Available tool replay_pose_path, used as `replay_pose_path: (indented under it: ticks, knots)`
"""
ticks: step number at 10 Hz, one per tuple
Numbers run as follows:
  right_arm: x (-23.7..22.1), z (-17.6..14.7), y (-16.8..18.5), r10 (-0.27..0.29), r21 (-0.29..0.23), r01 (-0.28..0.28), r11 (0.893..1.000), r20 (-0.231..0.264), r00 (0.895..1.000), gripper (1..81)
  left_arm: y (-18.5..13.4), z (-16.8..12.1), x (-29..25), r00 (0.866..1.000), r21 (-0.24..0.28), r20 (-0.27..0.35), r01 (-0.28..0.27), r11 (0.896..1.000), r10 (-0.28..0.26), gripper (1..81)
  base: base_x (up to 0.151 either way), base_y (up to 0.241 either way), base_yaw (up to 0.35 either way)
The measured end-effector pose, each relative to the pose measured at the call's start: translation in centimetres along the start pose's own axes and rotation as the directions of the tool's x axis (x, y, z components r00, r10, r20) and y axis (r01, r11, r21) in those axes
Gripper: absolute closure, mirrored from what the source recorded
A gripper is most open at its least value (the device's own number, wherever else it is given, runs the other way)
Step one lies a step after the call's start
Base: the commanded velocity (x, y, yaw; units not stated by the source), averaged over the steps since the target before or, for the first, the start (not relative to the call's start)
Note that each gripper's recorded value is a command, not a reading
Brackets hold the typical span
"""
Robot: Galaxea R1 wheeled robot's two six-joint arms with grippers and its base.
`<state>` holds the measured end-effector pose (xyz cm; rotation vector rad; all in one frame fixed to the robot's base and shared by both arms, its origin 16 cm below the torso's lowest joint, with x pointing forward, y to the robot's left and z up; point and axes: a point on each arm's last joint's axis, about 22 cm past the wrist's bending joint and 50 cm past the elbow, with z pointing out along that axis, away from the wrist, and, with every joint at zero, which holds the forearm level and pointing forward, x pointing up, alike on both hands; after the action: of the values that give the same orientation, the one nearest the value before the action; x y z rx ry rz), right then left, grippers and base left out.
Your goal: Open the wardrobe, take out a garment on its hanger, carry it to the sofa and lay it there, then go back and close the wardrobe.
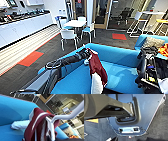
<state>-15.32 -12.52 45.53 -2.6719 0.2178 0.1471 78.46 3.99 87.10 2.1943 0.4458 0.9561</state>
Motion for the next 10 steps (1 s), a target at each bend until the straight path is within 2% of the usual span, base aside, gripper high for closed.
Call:
replay_pose_path:
  ticks: [2,4,7,10]
  knots:
    - [0.6,0.1,-0.1,-0.018,0.006,0.018,1.0,0.004,1.0,1.0,-3.5,-0.8,-0.6,1.0,0.041,-0.003,-0.009,0.999,0.01,81.1,0.0,0.0,0.0]
    - [0.5,0.1,-0.1,-0.018,0.005,0.018,1.0,0.005,1.0,1.0,-6.1,-0.8,-3.3,0.999,0.061,0.023,-0.027,0.998,0.026,81.1,0.0,0.0,0.0]
    - [0.4,0.3,-0.7,-0.026,0.014,0.025,1.0,0.012,1.0,1.0,-14.0,-2.5,-6.3,0.998,0.153,0.049,-0.05,0.987,0.043,81.1,0.0,0.0,0.0]
    - [1.1,0.4,-0.6,-0.085,0.022,0.084,0.996,0.045,0.995,1.0,-16.3,-5.1,-4.8,0.999,0.176,0.016,-0.05,0.983,0.048,81.1,0.0,0.0,0.0]
